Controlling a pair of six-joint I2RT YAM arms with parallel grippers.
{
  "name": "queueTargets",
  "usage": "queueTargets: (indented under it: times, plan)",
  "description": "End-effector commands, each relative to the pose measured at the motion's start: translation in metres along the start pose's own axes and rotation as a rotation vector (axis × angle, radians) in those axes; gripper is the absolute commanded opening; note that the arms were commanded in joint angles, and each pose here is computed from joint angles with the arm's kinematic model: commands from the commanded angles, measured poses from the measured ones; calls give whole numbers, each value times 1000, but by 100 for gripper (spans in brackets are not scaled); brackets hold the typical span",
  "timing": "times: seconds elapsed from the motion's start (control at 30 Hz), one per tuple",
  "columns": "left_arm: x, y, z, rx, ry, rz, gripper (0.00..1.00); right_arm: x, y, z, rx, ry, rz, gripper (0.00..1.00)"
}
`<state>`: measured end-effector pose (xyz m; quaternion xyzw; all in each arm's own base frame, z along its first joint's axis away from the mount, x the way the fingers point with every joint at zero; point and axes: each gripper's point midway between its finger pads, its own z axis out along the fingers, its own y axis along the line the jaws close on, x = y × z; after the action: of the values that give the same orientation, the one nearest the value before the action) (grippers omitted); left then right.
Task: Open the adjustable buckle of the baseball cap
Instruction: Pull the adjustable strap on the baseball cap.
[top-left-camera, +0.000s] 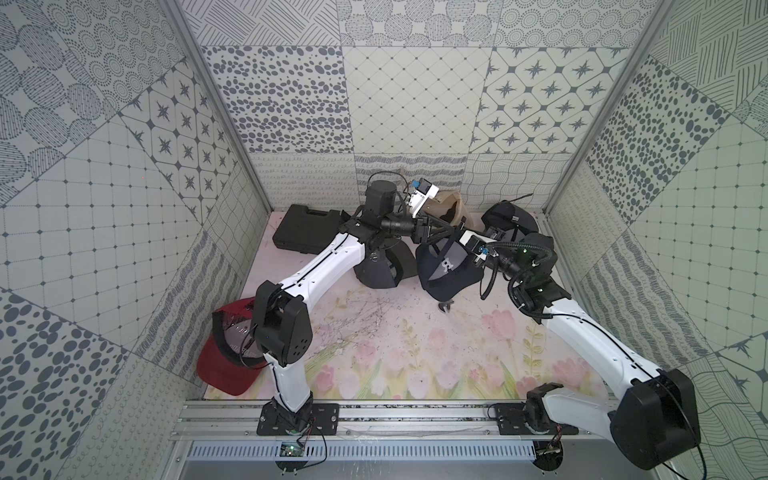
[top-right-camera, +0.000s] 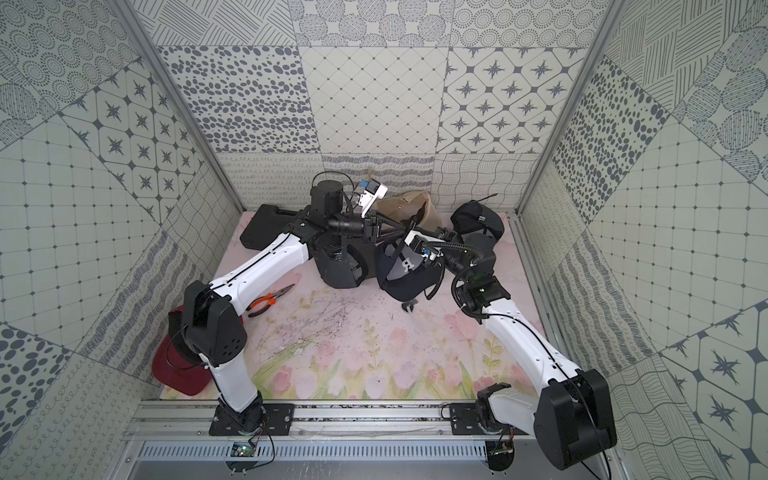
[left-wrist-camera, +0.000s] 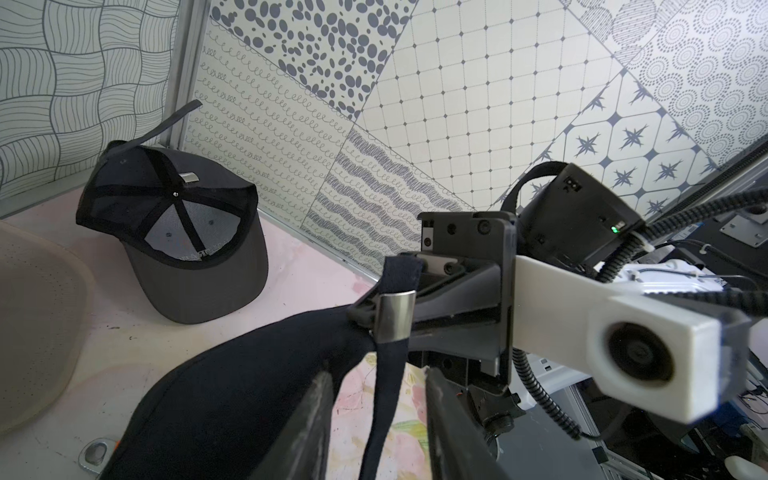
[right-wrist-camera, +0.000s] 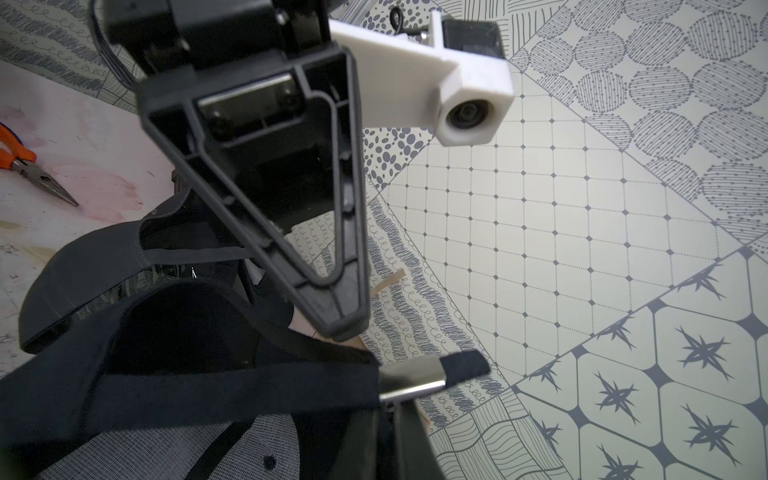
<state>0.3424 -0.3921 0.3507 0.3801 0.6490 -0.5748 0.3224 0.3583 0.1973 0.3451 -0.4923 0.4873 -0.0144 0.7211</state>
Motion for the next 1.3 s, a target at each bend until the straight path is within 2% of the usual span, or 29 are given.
queueTargets:
  times: [0.0, 0.1, 0.33, 0.47, 0.6, 0.73, 1.27]
  plan:
    - [-7, -11, 5, 64, -7, 24, 35, -24, -22, -2, 58, -82, -3, 0]
    - [-6, -11, 8, 64, 3, 24, 32, -27, -22, -3, 55, -95, 7, 0]
    - [-4, -15, 14, 104, 14, 12, 33, -27, -21, -3, 56, -104, 19, 0]
    - [-1, -17, 19, 115, 30, 14, 29, -27, -21, -3, 60, -107, 23, 0]
    - [1, -18, 22, 125, 40, 15, 20, -27, -23, -3, 72, -108, 32, 0]
    - [2, -20, 23, 136, 44, 22, 0, -25, -26, -3, 88, -99, 44, 0]
    - [10, -20, 24, 160, 63, 24, 0, -24, -52, -3, 195, -64, 104, 0]
